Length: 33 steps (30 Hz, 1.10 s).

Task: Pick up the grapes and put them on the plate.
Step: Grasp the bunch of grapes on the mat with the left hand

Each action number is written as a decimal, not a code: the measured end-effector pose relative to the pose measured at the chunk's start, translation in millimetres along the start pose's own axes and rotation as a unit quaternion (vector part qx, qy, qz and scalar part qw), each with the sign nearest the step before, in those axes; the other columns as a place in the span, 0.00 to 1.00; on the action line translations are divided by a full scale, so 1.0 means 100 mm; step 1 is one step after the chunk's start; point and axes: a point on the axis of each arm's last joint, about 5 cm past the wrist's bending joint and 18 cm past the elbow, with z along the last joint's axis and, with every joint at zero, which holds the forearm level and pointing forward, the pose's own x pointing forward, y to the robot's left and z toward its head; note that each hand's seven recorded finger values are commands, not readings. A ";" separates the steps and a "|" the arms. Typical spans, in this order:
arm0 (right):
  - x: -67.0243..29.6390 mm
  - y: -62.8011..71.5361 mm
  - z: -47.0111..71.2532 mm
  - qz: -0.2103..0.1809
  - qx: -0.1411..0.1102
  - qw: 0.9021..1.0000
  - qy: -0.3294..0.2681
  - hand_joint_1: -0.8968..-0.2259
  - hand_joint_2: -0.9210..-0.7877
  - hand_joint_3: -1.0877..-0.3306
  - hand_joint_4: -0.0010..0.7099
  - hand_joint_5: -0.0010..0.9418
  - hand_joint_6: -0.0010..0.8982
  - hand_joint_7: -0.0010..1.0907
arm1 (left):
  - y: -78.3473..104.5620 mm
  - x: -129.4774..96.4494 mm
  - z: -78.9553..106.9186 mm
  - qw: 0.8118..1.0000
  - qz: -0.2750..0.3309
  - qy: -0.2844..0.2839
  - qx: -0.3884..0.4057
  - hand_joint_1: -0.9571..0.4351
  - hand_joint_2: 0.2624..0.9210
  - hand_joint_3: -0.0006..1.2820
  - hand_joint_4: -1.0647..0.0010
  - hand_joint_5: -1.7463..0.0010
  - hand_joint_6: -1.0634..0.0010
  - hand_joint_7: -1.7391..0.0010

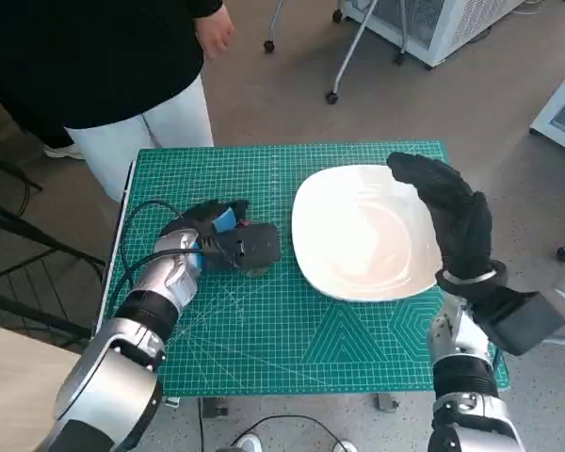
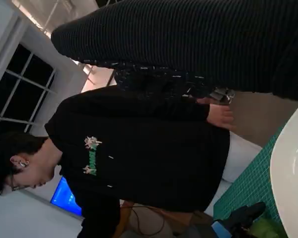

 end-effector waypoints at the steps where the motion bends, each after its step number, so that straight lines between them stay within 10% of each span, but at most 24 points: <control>1: 0.000 0.00 0.00 0.000 0.000 1.000 0.000 0.58 0.00 0.70 0.38 0.00 0.25 0.01 | 0.00 0.00 0.00 1.000 0.000 0.000 0.000 0.44 0.79 0.00 0.83 0.98 0.69 0.98; 7: 0.000 0.00 0.00 0.000 0.000 1.000 0.000 0.58 0.00 0.71 0.39 0.00 0.25 0.01 | 0.00 0.00 0.00 1.000 0.003 -0.001 -0.002 0.48 0.78 0.00 0.71 0.97 0.64 0.97; 11: 0.000 0.00 0.00 0.000 0.000 1.000 0.000 0.57 0.00 0.71 0.39 0.00 0.25 0.01 | 0.00 0.00 0.00 1.000 0.010 -0.002 -0.003 0.54 0.73 0.04 0.81 0.40 0.58 0.99; 15: 0.000 0.00 0.00 0.000 0.000 1.000 0.000 0.57 0.00 0.71 0.39 0.00 0.25 0.01 | -0.01 0.00 -0.01 1.000 0.017 -0.005 -0.004 0.60 0.73 0.03 0.76 0.09 0.53 0.98; 19: 0.000 0.00 0.00 0.000 0.000 1.000 0.000 0.57 0.00 0.71 0.39 0.00 0.25 0.01 | 0.00 0.00 -0.01 1.000 0.026 -0.009 -0.002 0.63 0.75 0.02 0.67 0.13 0.44 0.94; 26: 0.000 0.00 0.00 0.000 0.000 1.000 0.000 0.57 0.00 0.71 0.39 0.00 0.25 0.01 | -0.01 0.00 -0.01 0.999 0.028 -0.014 0.013 0.67 0.93 0.03 0.41 0.34 0.41 0.43; 33: 0.000 0.00 0.00 0.000 0.000 1.000 0.000 0.58 0.00 0.71 0.39 0.00 0.25 0.00 | 0.00 0.00 0.01 0.999 0.029 -0.013 0.040 0.69 0.99 0.04 0.29 0.35 0.44 0.35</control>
